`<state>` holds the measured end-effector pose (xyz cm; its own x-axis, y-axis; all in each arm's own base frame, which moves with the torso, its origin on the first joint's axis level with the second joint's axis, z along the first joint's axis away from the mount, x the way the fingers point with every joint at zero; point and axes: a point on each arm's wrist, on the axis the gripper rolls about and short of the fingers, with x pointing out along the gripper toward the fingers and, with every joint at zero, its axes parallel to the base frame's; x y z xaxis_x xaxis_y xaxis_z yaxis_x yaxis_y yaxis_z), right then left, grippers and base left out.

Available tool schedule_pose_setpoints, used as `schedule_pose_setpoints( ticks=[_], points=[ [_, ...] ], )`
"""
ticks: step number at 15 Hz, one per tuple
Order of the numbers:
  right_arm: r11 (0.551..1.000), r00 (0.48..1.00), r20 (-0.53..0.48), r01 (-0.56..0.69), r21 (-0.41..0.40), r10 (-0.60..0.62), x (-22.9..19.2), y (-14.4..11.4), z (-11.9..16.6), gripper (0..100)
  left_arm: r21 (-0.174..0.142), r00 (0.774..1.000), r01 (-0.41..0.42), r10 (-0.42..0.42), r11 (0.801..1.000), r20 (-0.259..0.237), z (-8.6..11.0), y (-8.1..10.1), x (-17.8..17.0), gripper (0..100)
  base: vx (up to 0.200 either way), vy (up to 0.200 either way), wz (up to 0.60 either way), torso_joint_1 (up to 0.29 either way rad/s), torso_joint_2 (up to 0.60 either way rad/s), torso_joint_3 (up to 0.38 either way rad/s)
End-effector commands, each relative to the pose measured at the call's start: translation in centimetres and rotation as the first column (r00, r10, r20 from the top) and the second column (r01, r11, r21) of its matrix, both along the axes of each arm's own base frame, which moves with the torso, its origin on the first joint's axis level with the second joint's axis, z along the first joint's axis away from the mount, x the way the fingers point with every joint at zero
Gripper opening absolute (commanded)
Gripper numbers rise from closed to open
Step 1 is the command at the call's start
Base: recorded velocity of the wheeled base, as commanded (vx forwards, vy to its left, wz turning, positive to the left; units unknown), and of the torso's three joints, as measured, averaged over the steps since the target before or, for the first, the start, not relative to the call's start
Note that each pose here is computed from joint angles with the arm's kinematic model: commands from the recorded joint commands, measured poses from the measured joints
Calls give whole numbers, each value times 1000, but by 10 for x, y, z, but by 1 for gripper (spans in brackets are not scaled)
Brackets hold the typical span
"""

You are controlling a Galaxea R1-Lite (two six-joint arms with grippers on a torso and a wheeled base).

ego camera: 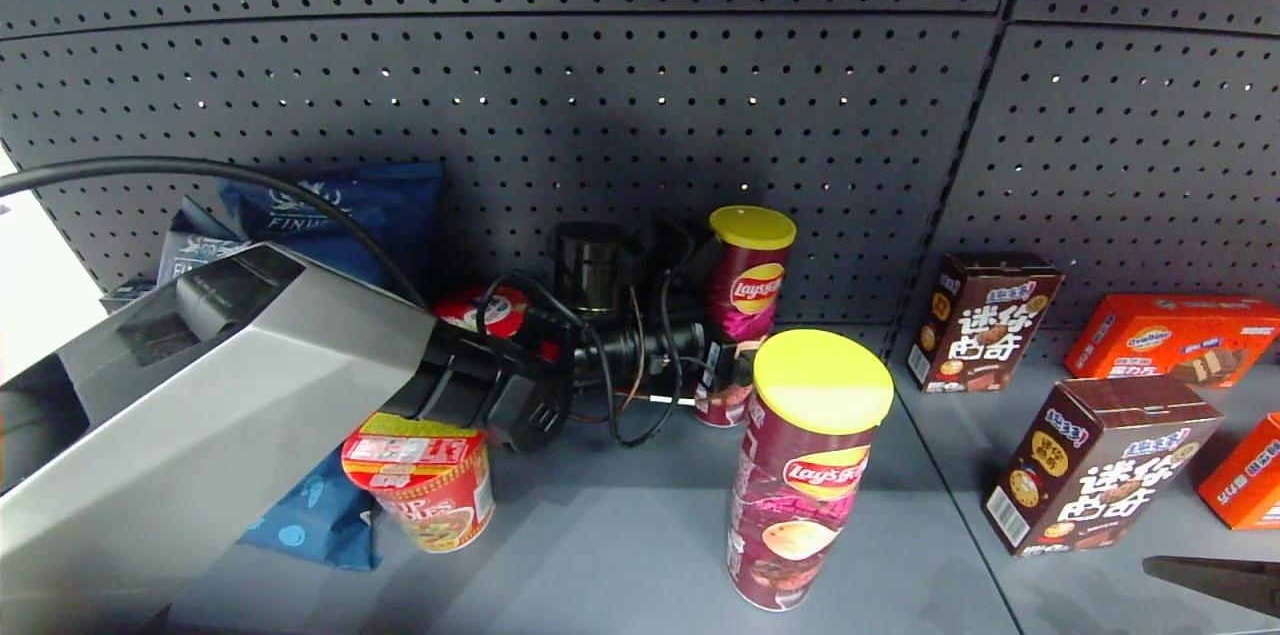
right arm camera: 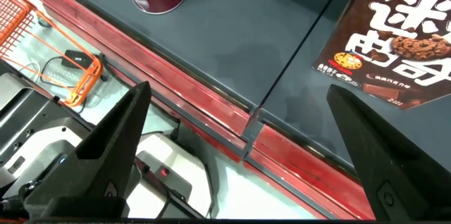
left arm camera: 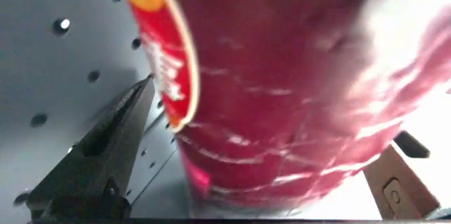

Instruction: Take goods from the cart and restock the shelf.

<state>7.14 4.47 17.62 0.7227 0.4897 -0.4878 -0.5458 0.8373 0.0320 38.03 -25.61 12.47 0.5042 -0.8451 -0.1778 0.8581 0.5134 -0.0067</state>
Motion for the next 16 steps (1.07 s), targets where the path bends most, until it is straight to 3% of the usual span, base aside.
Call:
schedule_pose_setpoints(
  ticks=[1,11,16],
  points=[
    [1000,1000,-3,0,0,0,0,0,0,100,1,1000,-15,15,1000,1,5,10,-2,100,0,0,0,0,0,0],
    [1000,1000,-14,-3,-8,2,-1,0,-5,100,-11,999,-40,41,999,27,35,42,-33,100,0,0,0,0,0,0],
    [1000,1000,-13,-4,-7,4,-1,0,-4,100,-23,993,-32,35,999,112,74,62,-68,100,0,0,0,0,0,0]
  ],
)
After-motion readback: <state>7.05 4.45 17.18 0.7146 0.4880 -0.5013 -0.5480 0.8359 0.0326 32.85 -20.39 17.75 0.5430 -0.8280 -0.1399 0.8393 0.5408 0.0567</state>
